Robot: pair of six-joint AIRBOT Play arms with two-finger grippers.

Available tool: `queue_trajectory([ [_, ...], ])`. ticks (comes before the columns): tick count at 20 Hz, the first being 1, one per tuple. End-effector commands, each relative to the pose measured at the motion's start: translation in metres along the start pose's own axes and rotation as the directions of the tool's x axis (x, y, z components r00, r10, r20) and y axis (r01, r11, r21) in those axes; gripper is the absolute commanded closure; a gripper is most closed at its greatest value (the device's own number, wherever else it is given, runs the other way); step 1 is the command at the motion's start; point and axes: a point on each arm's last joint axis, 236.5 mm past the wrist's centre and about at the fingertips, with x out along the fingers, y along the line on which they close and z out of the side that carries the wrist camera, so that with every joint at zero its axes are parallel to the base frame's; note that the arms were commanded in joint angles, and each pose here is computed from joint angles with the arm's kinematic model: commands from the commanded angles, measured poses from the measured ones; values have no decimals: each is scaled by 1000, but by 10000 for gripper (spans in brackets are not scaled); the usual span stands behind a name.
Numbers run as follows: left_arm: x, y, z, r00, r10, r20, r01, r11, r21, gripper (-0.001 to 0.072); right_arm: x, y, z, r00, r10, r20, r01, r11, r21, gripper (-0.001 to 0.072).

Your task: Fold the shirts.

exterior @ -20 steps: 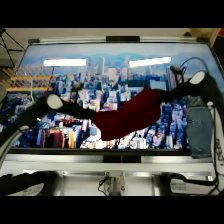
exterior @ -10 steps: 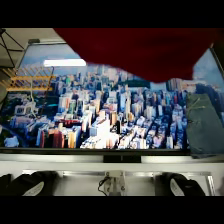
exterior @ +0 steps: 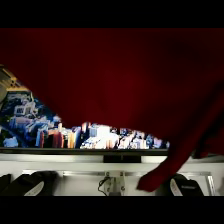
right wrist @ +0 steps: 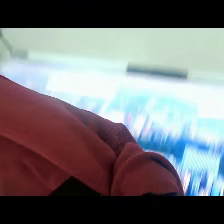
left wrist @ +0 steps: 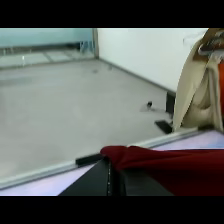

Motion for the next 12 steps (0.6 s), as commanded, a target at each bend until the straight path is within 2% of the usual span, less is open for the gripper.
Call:
queue_trajectory([
  [1, 59, 38, -130, 935, 115, -335, -119, 993, 10, 674, 55, -23, -104, 908, 45, -417, 31, 984, 174, 639],
  [3, 99, 52, -229, 841, 118, -527, -154, 988, -24, 673, 115, -47, -151, 866, 69, -495, 58, 970, 236, 640],
  [7, 169, 71, -375, 696, 100, -711, -236, 967, -95, 673, 247, -108, -189, 931, 8, -365, 140, 915, 378, 640],
  [9, 197, 75, -422, 666, 92, -741, -294, 944, -147, 672, 296, -124, -198, 950, 21, -311, 148, 847, 510, 639],
  [12, 221, 60, -496, 610, 6, -793, -380, 880, -285, 671, 349, -129, -239, 943, 89, -320, 171, 697, 697, 639],
])
